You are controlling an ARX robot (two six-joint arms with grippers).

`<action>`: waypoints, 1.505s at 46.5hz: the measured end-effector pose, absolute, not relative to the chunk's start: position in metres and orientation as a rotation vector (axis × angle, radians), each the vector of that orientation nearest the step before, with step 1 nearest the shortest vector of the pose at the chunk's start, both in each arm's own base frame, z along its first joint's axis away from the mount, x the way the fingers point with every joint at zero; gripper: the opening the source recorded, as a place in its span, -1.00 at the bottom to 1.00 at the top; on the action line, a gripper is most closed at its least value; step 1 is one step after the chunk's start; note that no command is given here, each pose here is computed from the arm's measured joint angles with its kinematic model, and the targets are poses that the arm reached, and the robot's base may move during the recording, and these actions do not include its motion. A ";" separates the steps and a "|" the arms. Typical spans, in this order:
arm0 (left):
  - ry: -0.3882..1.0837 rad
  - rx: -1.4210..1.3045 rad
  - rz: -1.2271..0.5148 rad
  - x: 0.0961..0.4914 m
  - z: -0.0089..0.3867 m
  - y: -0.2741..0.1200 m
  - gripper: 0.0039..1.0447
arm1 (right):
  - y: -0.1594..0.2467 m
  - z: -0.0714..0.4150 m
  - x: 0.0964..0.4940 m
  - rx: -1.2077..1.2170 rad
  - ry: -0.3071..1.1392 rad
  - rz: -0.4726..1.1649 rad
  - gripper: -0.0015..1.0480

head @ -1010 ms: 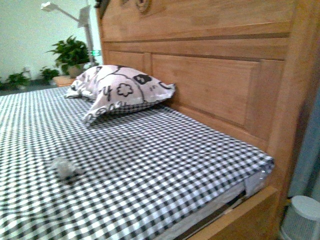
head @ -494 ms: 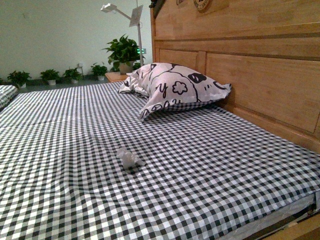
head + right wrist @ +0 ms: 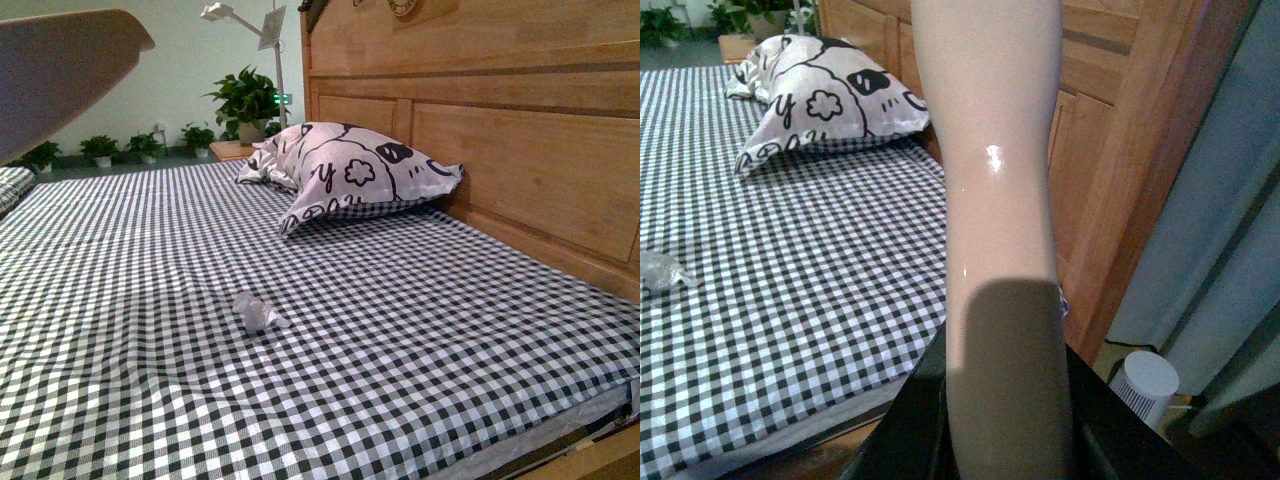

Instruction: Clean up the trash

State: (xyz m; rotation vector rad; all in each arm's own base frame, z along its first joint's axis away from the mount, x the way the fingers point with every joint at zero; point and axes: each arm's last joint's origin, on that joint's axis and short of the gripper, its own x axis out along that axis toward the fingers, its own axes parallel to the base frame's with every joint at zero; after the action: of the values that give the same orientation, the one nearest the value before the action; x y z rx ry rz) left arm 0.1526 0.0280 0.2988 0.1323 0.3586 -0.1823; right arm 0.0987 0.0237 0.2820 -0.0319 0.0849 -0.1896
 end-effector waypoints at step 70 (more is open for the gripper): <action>0.575 0.667 -0.562 0.319 0.172 0.066 -0.48 | 0.024 0.282 0.099 -0.032 0.085 -0.190 -0.61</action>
State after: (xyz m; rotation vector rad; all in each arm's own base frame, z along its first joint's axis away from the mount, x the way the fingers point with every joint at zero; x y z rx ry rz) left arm 0.3192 0.0662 0.1724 0.6665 0.5746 -0.5624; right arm 0.0987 0.0237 0.2820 -0.0315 0.0848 -0.1900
